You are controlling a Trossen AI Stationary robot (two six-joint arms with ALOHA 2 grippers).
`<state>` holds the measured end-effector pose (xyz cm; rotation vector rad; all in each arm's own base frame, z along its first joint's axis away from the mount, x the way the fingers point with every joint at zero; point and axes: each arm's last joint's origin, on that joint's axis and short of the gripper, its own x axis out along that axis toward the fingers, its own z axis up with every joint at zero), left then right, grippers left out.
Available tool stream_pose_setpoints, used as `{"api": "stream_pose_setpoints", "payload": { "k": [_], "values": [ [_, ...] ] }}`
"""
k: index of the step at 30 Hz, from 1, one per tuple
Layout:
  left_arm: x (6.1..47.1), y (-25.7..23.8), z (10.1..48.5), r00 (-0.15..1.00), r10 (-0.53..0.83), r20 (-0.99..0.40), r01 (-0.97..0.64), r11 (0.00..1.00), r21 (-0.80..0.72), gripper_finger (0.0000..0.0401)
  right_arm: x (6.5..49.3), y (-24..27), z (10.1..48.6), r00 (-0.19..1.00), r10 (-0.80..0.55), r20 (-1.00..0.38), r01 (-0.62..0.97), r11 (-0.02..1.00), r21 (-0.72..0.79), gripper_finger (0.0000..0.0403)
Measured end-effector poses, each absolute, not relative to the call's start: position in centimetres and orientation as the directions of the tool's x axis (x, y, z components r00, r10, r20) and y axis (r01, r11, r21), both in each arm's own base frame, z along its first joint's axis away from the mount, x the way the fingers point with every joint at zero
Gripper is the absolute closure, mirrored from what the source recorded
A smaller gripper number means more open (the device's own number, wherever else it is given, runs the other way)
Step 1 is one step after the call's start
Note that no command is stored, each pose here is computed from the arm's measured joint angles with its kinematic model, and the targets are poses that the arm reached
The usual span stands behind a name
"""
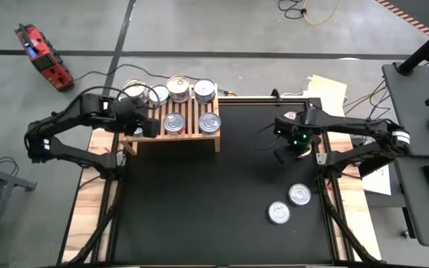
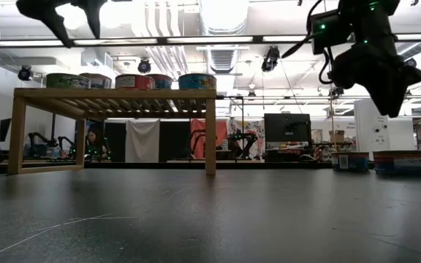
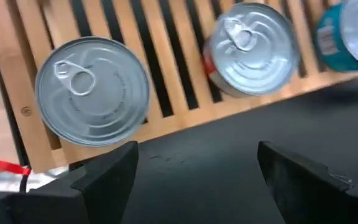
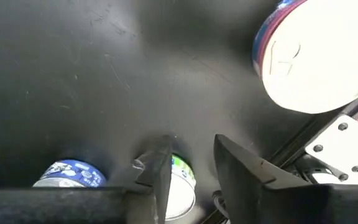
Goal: Stack canned seafood by type on shelf
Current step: Put the green tuna can on the shelf
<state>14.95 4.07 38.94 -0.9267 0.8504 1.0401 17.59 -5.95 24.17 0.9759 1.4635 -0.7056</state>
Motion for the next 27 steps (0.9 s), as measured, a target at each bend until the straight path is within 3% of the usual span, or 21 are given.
{"api": "stream_pose_setpoints", "payload": {
  "k": [5, 9, 15, 27],
  "values": [
    [14.8, 3.3, 40.6, 0.345, 0.376, -0.86, -0.926, 0.284, -0.247, 0.0086, 16.9, -6.1, 24.6, 0.011, 0.035, -0.999, 0.894, 0.447, 0.025, 0.0329],
    [15.0, 2.7, 42.5, 0.435, 0.443, -0.784, -0.887, 0.361, -0.288, 0.0093, 16.5, -5.9, 25.1, 0.036, 0.018, -0.999, 0.896, 0.443, 0.04, 0.0358],
    [15.7, 2.5, 44.5, 0.462, 0.526, -0.714, -0.875, 0.401, -0.271, 0.0125, 15.7, -5.0, 26.1, 0.124, 0.076, -0.989, 0.893, 0.426, 0.144, 0.0391],
    [17.9, 2.8, 44.5, 0.425, 0.547, -0.722, -0.879, 0.439, -0.185, 0.0189, 14.9, -0.4, 27.7, 0.234, 0.2, -0.951, 0.847, 0.438, 0.3, 0.0394]
  ]
}}
